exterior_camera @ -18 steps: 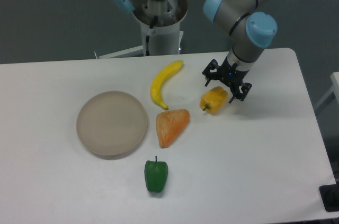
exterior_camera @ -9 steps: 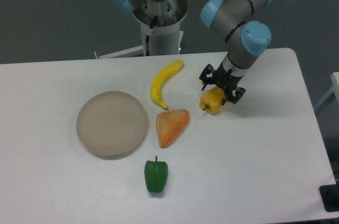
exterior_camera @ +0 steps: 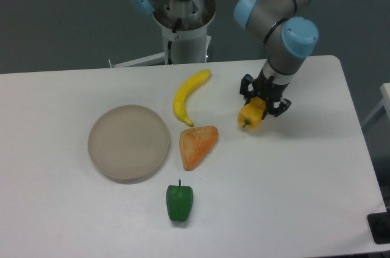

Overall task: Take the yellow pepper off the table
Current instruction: 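Lift the grasped yellow pepper up and away from the banana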

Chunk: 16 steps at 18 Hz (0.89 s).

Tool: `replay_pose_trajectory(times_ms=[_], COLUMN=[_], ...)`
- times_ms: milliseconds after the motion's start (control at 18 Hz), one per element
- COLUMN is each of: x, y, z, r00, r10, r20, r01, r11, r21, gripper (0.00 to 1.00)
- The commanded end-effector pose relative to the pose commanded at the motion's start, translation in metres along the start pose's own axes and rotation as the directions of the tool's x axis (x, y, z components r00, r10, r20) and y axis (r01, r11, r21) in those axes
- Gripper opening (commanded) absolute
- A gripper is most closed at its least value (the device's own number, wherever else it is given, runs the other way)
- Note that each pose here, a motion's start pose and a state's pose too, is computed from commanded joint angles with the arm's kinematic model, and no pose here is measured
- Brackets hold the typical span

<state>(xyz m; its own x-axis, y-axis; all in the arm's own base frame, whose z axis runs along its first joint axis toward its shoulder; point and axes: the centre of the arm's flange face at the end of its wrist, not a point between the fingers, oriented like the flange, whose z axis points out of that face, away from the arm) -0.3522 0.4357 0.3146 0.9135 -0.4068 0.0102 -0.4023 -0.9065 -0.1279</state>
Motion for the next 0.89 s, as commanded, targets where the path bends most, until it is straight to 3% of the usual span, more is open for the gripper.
replay_pose_trajectory(times_ms=[111,444,611,889], x=[-0.013,-0.054,-0.079,-0.070], y=[0.001,-0.021,-0.059,-0.068], z=[-0.023,-0.059,-0.053,-0.040], r00=[0.998,0.995,0.986,0.975], r10=[0.015,0.046,0.140,0.216], r20=[0.056,0.092,0.094,0.050], r01=[-0.012,-0.038,-0.129,-0.207], r11=[0.998,0.995,0.986,0.967], r21=[-0.056,-0.094,-0.108,-0.146], gripper=[0.15,0.15,0.15,0.14])
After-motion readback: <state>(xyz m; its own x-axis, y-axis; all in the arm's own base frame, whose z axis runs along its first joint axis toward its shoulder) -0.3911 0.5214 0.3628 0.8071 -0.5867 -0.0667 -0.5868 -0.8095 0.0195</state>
